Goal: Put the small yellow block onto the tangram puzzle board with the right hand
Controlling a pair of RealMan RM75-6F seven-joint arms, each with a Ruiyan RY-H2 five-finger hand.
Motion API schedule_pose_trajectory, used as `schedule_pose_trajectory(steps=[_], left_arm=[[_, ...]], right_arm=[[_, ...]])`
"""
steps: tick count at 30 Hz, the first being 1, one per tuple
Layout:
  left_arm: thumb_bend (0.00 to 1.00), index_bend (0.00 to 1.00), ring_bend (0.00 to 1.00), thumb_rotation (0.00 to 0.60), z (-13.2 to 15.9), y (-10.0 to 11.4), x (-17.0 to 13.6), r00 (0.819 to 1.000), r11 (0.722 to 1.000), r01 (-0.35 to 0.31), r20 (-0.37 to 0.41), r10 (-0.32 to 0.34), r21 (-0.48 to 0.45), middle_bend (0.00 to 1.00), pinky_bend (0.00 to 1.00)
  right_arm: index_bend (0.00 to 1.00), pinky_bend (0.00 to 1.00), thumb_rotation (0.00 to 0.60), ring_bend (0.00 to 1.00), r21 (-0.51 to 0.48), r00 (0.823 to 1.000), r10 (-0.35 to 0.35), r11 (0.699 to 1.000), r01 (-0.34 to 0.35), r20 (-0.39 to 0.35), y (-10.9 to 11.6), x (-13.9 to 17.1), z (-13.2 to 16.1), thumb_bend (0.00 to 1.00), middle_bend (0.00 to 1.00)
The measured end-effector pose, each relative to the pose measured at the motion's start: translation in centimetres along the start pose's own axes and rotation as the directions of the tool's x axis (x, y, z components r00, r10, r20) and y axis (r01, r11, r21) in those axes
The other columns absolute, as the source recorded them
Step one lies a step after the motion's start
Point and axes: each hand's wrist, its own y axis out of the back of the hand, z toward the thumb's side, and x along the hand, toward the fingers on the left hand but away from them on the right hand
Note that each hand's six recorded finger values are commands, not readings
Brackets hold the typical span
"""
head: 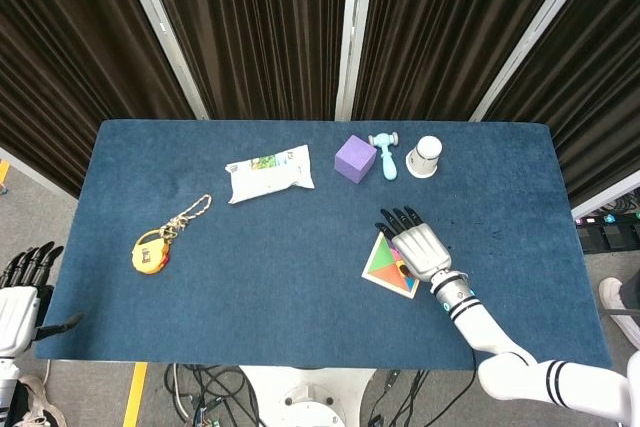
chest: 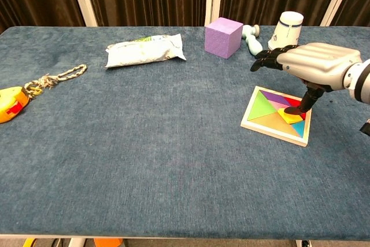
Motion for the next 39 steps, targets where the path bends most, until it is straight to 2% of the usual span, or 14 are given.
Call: schedule_pose_trajectory(steps=[12, 18, 25, 39], left_arm=[[0.0, 0.07, 0.0, 0.6, 0.0, 0.0, 0.0, 1.0, 1.0, 0.0, 0.002, 0.0, -0.001, 0.02, 0.04], [0.0, 0.07, 0.0, 0.6, 0.1, 0.2, 0.0, 1.0, 1.0, -0.003, 0.005, 0.003, 0.001, 0.02, 0.04], [0.0, 0.07, 0.0, 0.6, 0.0, 0.2, 0.0, 1.0, 1.0, -0.002, 0.003, 0.002, 0.001, 0.02, 0.04], [0.0, 0.07, 0.0, 0.6, -0.2, 0.1, -0.1, 1.0, 1.0, -0.001, -0.001, 0.001, -0.002, 0.02, 0.04]], right_arm=[[0.12, 0.0, 0.6, 0.0, 0.022, 0.999, 0.032, 0.999, -0.033, 0.019, -1.2, 0.2, -0.5, 0.14, 0.0], [0.11, 0.0, 0.6, 0.0, 0.014, 1.0, 0.012, 1.0, -0.013, 0.015, -0.6, 0.2, -0.5, 0.14, 0.0], [0.11, 0.0, 0.6, 0.0, -0.013, 0.999, -0.041, 0.999, 0.041, -0.005, 0.6, -0.1, 0.1, 0.14, 0.0], [0.1, 0.0, 0.6, 0.0, 0.001, 1.0, 0.023, 1.0, -0.023, 0.012, -1.5, -0.2, -0.1, 0.14, 0.0]])
